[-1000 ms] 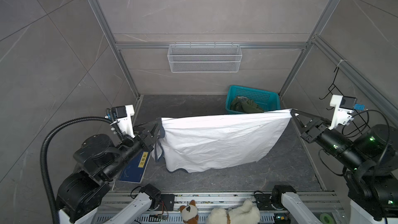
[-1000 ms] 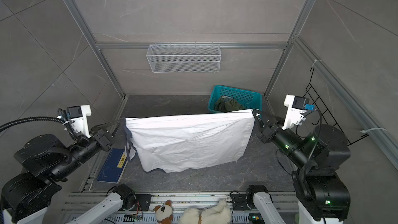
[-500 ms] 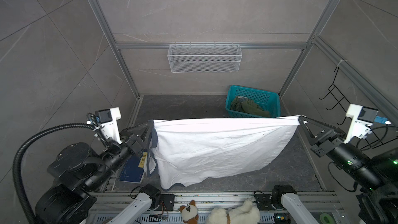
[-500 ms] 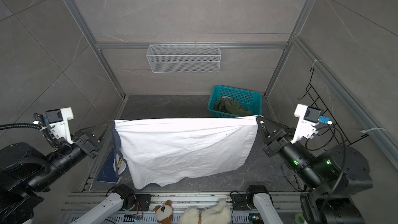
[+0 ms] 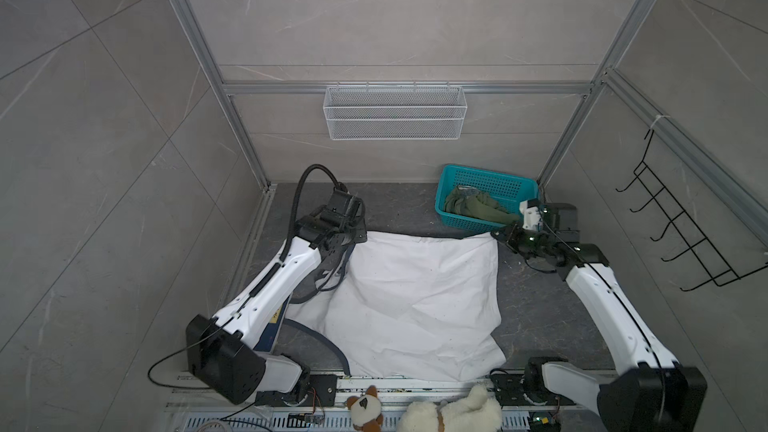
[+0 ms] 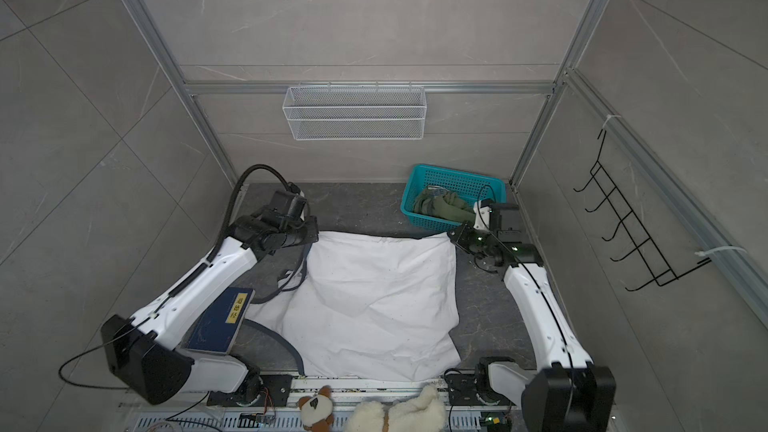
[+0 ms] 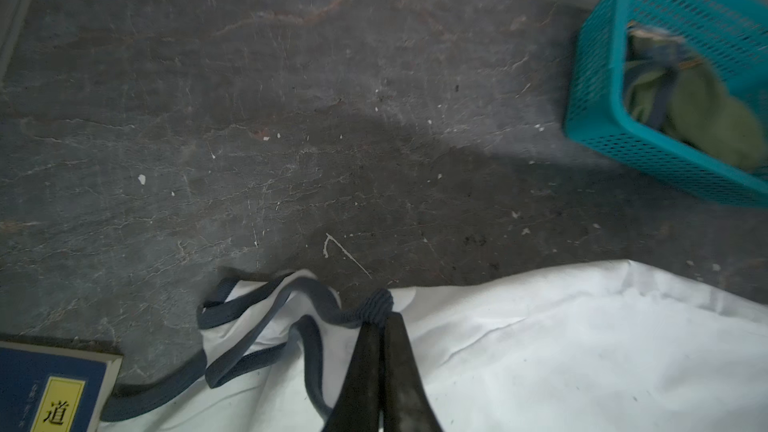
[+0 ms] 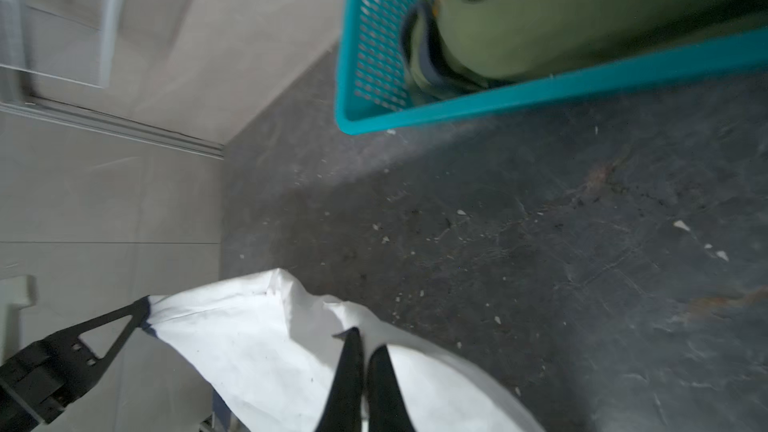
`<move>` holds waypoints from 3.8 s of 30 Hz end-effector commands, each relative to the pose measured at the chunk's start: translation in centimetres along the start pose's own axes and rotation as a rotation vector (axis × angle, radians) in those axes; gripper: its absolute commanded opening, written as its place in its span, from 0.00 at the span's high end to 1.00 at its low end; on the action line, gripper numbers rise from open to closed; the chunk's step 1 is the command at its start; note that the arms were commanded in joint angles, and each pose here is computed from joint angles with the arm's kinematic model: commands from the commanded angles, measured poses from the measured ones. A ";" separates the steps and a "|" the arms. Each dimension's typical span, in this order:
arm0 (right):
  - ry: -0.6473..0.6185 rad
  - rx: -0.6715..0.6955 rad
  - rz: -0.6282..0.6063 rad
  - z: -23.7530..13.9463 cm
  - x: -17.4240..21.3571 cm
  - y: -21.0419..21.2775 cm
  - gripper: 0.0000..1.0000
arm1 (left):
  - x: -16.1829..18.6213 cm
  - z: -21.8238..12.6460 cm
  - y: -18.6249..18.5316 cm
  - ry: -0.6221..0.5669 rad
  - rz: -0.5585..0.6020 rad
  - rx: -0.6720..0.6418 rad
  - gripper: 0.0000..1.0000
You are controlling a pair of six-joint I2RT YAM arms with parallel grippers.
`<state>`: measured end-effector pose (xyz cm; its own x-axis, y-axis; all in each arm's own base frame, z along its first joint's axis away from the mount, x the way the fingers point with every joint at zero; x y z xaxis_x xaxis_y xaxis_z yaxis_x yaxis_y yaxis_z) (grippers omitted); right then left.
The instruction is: Fold and stack the tank tops
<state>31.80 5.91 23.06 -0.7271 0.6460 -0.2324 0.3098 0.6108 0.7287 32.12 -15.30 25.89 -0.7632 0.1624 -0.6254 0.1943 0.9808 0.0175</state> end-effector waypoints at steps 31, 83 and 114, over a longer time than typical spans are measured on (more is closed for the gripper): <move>-0.210 0.346 -0.025 14.1 -11.1 -6.4 1.00 | -3.1 17.9 -0.5 0.051 0.004 -0.015 1.00; -0.087 0.209 -0.086 1.3 2.6 -5.3 0.30 | 11.8 7.3 8.8 0.418 -0.213 -0.199 0.57; -0.066 0.195 -0.095 1.9 1.8 -4.4 0.30 | 2.7 6.9 13.8 0.304 -0.293 -0.296 1.00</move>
<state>29.65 4.99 17.74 -0.7072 0.6181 -0.3433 0.3752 0.7396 0.5588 35.17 -4.04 18.42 -0.9121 -0.1215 -0.3916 -0.1666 0.9825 0.0832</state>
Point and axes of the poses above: each gripper's point midway between its finger pads, its own z axis out along the fingers, its own y axis along the line the jaws close on, x = y × z, the point moved 6 cm from there along -z, back along the fingers, and after that the axes turned 15 degrees about z, right-handed, at the moved point
